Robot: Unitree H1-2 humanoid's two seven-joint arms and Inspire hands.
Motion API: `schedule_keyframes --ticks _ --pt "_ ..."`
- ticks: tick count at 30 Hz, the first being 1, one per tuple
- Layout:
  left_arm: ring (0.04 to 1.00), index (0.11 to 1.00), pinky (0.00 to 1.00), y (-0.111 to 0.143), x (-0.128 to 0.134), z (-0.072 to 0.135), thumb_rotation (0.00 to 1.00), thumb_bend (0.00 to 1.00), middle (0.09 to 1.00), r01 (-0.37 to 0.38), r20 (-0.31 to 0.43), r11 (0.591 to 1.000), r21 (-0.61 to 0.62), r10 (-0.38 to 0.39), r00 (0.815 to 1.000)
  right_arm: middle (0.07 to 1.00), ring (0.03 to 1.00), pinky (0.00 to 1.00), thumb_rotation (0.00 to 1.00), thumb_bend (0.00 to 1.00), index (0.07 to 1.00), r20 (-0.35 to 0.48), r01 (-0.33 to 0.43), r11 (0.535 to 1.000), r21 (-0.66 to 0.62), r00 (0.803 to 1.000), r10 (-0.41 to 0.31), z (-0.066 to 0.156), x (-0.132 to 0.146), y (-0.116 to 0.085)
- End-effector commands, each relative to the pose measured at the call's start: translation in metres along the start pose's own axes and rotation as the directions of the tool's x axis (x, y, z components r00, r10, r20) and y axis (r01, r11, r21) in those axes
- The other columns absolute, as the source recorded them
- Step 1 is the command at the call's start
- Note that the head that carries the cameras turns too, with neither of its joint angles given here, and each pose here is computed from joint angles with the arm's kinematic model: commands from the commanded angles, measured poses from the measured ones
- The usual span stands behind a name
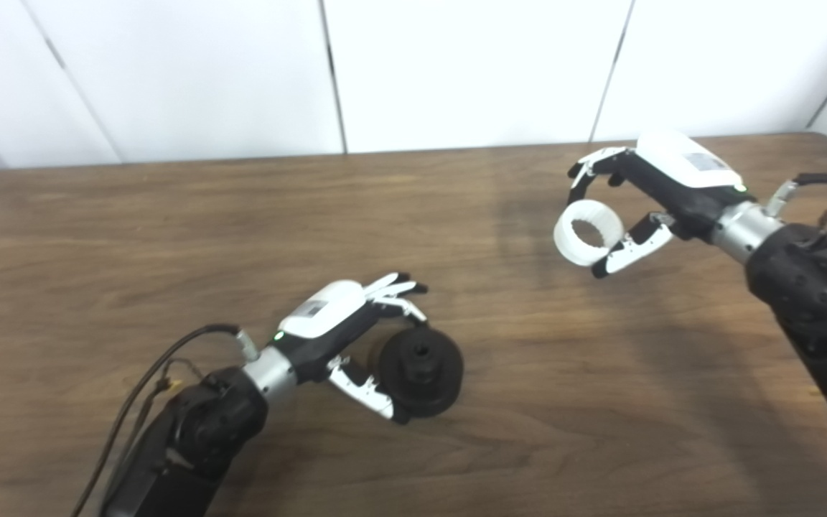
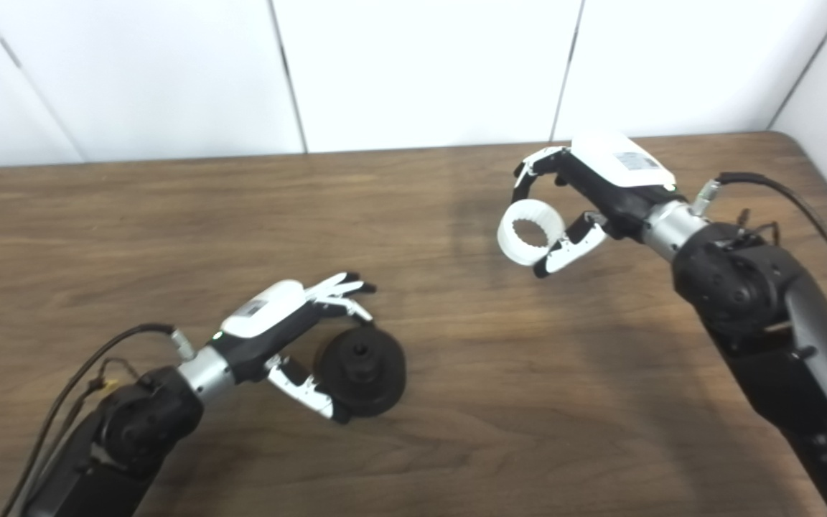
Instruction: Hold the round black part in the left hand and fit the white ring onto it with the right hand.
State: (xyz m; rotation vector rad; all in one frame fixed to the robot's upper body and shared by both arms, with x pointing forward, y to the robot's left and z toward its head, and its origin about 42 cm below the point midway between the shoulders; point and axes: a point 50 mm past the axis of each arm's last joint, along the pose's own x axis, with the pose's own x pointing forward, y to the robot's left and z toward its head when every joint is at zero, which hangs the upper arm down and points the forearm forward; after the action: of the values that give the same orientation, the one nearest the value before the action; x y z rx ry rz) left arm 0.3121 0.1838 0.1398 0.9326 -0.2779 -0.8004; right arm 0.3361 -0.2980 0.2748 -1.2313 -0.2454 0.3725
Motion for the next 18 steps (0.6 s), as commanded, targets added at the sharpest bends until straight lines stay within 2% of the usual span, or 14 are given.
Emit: schedule_keyframes --ticks 1,11,18 --pt "1.000 0.484 0.92 -0.003 0.006 0.001 0.07 0.52 0.939 0.031 -0.009 1.000 0.007 -0.031 0.999 0.780 0.789 0.69 0.14 0.52 0.482 0.082 0.046 0.998 -0.035 0.996 -0.043 0.014 0.000 -0.017" --pt "1.000 0.484 0.90 -0.008 0.015 0.003 0.07 0.52 0.938 0.036 -0.014 0.999 0.006 -0.036 0.999 0.781 0.797 0.71 0.14 0.52 0.482 0.176 -0.013 1.000 0.016 0.984 0.010 0.039 -0.001 0.001" --pt "0.997 0.484 0.90 -0.007 0.017 0.005 0.07 0.52 0.934 0.031 -0.009 0.999 0.006 -0.031 0.999 0.780 0.802 0.72 0.14 0.52 0.482 0.217 -0.033 0.998 0.054 0.976 0.020 0.056 0.003 0.013"
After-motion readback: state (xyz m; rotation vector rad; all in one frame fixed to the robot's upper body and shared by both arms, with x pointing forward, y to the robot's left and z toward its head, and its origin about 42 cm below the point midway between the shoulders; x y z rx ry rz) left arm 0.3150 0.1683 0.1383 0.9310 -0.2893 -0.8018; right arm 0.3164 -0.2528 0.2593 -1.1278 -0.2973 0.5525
